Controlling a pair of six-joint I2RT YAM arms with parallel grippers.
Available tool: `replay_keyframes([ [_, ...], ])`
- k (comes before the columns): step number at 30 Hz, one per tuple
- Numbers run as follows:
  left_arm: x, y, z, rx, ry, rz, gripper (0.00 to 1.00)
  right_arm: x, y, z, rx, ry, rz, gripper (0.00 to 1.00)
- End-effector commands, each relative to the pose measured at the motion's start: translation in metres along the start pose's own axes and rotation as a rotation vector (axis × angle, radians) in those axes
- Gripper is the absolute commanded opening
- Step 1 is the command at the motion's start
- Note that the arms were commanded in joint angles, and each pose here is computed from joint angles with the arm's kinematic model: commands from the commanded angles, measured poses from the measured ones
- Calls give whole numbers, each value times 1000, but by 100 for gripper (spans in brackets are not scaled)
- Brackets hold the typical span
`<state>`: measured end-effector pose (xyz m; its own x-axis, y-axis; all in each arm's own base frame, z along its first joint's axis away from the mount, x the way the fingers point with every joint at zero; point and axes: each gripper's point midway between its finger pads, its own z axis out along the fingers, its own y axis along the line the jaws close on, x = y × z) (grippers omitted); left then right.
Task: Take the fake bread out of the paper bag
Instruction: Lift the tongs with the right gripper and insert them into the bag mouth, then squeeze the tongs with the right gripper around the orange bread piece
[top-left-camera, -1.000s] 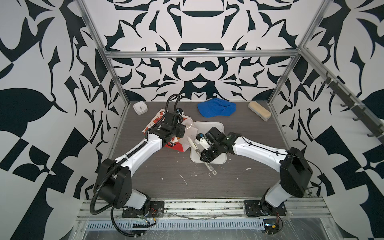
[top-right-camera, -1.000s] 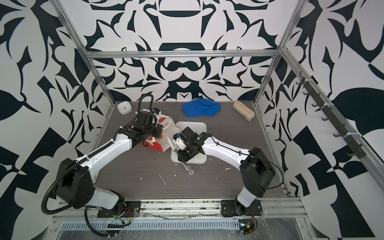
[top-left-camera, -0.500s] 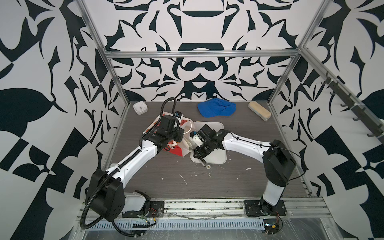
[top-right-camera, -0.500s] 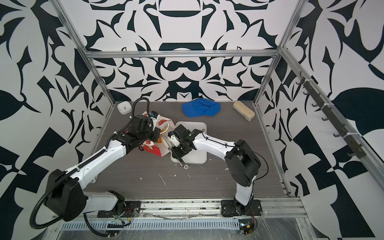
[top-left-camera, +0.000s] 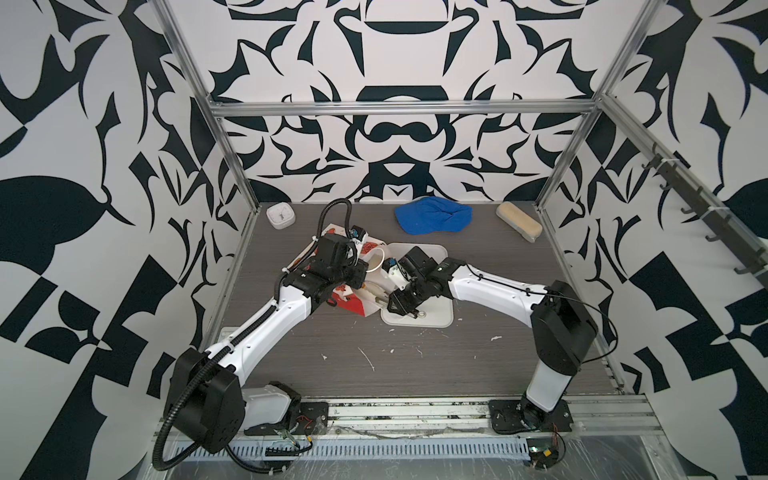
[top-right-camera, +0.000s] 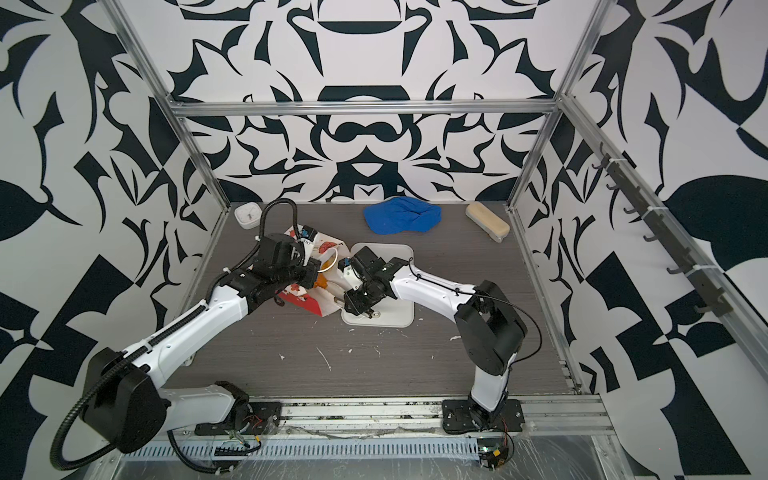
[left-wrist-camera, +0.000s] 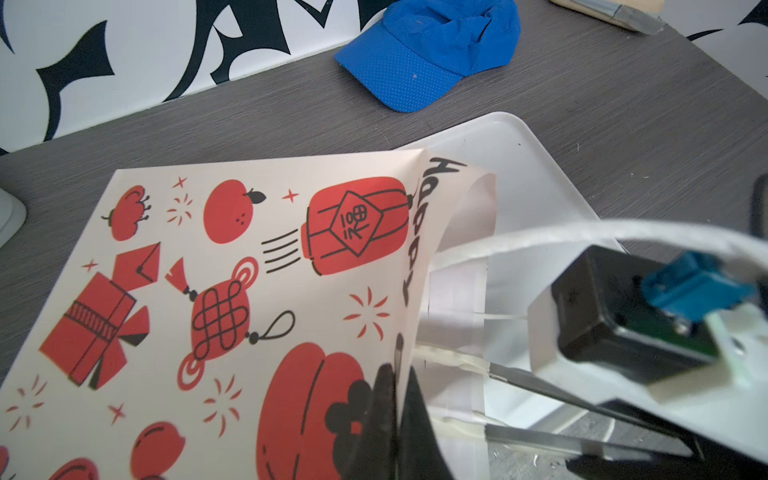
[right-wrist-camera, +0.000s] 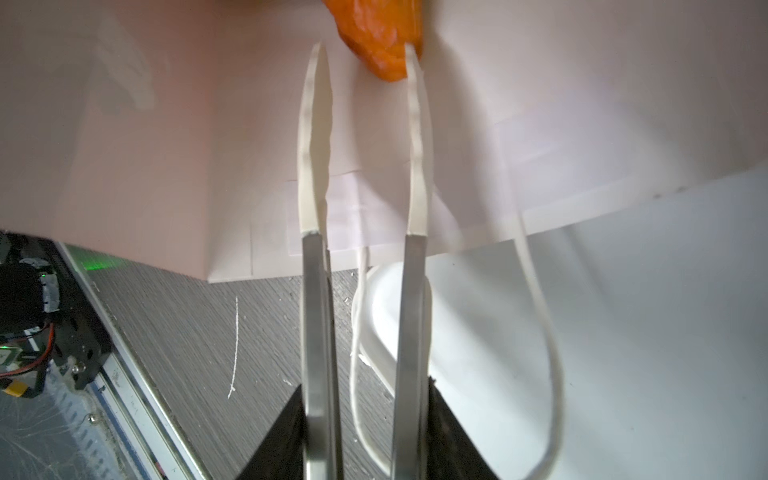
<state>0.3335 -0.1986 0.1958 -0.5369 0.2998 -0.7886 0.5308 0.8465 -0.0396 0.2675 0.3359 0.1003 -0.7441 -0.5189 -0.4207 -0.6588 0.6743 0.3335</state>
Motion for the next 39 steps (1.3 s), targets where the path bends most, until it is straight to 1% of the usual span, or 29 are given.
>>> replay_keyframes([
  [1,-9,-11,-11,52,-44,21,0,-18,3,-17,5,-98,-62,45],
  [5,-8,-12,-12,55,-37,23,0,-19,-5,-22,54,-141,-78,45],
  [14,-7,-14,-13,67,-25,24,0,-29,5,-41,20,-265,-124,47],
  [25,-5,-19,-11,96,-16,21,0,-26,7,-30,-5,-239,-156,50],
  [31,-5,-20,-11,104,-18,20,0,-21,15,-19,-68,-200,-175,50],
  [39,-7,-21,-13,113,-23,18,0,-18,6,-7,-37,-177,-151,51],
])
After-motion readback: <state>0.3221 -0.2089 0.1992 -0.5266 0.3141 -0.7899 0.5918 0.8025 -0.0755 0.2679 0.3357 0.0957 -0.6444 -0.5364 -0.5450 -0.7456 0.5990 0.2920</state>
